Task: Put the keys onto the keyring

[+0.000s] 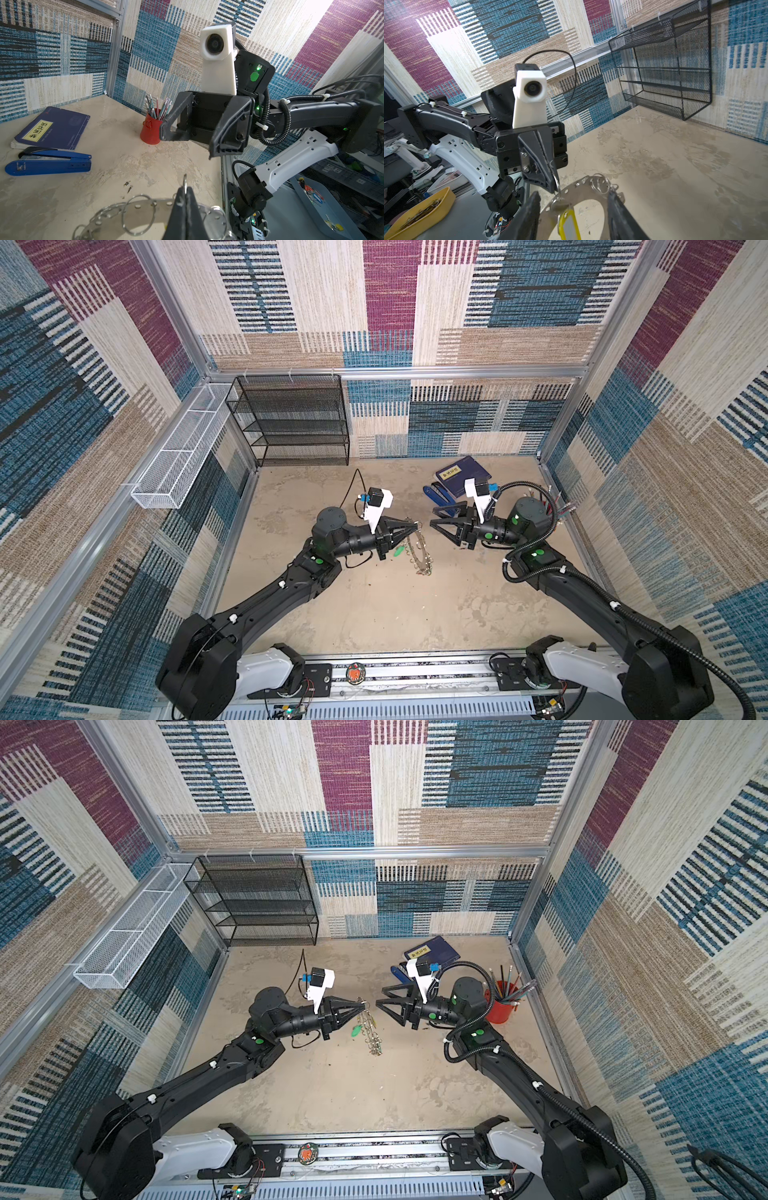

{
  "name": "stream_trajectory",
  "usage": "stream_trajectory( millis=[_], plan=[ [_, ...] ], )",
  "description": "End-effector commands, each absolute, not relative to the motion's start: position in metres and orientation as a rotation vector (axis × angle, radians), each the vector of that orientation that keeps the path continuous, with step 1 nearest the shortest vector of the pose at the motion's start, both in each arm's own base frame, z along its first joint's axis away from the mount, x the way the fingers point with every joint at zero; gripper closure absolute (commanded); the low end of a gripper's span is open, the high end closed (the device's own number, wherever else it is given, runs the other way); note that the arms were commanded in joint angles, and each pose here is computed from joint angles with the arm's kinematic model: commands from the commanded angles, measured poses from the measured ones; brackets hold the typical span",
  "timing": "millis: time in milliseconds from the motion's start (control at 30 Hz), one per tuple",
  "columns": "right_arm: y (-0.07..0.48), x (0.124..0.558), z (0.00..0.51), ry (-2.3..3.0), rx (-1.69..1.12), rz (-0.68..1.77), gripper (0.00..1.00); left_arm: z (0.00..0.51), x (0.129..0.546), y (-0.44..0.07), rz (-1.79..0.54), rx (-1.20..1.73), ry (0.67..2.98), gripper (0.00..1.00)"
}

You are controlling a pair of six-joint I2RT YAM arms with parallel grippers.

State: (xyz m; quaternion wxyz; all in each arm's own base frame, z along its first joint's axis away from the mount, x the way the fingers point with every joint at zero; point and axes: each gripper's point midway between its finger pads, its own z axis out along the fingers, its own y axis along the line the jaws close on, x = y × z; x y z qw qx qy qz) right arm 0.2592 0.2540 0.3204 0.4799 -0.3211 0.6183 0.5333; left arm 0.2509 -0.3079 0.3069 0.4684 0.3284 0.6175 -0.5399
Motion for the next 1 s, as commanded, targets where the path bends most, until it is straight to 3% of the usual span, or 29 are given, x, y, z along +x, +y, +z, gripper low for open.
stream_trajectory(
  millis=[0,267,667,867,967],
  plan=[
    [0.259,0.250,0.328,1.462,-0.843,1.345,0.47,0.327,0.244,-0.310,-1.372,0.834,1.414,1.00],
    [0.271,0.247,0.319,1.479,-0.891,1.369,0.55,0.327,0.243,-0.313,-1.398,0.846,1.408,1.00],
    [0.274,0.245,0.314,1.492,-0.901,1.379,0.99,0.326,0.246,-0.313,-1.397,0.839,1.413,1.00],
    [0.273,0.245,0.315,1.494,-0.900,1.372,1.00,0.324,0.246,-0.315,-1.397,0.853,1.426,1.00],
    [0.273,0.247,0.317,1.500,-0.896,1.354,1.00,0.323,0.245,-0.314,-1.395,0.871,1.442,0.94]
  ],
)
